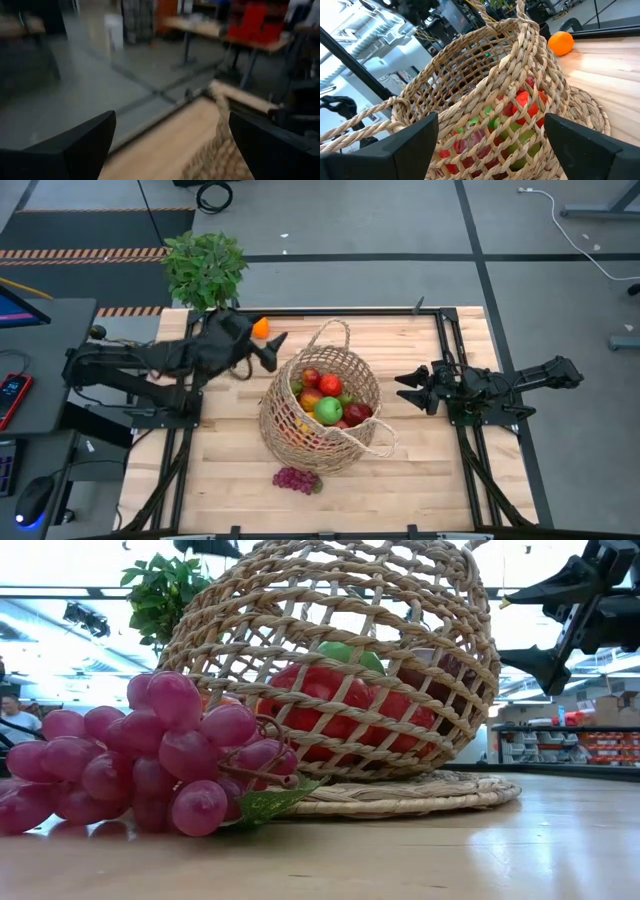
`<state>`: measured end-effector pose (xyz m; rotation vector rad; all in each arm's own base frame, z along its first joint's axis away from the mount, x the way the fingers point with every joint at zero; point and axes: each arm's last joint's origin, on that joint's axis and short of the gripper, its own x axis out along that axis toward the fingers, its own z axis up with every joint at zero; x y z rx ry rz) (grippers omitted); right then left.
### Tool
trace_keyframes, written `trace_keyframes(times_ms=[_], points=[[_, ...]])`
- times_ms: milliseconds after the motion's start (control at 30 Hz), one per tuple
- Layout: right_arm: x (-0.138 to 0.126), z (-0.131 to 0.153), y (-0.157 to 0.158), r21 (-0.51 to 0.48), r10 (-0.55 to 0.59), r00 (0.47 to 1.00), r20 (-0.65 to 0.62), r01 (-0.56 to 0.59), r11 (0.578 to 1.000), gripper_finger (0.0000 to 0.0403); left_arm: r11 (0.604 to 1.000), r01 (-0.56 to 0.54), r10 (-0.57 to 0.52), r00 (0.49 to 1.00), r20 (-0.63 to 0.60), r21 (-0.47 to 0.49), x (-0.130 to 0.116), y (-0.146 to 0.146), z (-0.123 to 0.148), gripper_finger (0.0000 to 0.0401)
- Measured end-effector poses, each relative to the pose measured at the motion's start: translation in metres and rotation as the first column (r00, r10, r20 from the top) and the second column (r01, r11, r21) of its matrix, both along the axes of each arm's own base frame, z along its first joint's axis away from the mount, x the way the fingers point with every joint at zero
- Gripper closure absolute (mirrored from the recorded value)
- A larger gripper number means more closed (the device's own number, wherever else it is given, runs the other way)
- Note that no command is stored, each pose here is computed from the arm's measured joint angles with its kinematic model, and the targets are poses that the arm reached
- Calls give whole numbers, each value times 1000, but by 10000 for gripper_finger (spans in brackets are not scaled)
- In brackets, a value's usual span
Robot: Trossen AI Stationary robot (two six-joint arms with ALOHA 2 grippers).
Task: Build produce basket
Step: Put the orange into the basket
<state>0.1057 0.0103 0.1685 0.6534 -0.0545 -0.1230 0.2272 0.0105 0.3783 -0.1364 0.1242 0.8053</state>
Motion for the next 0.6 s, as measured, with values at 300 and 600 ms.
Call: trace_keyframes(times_ms=[300,600], points=[[0,0,0,0,0,1000,0,0,1000,37,958,-92,41,981,-190,-272,24,46,-5,5],[0,0,0,0,0,1000,0,0,1000,37,965,-124,42,943,-330,-232,41,58,-25,5]])
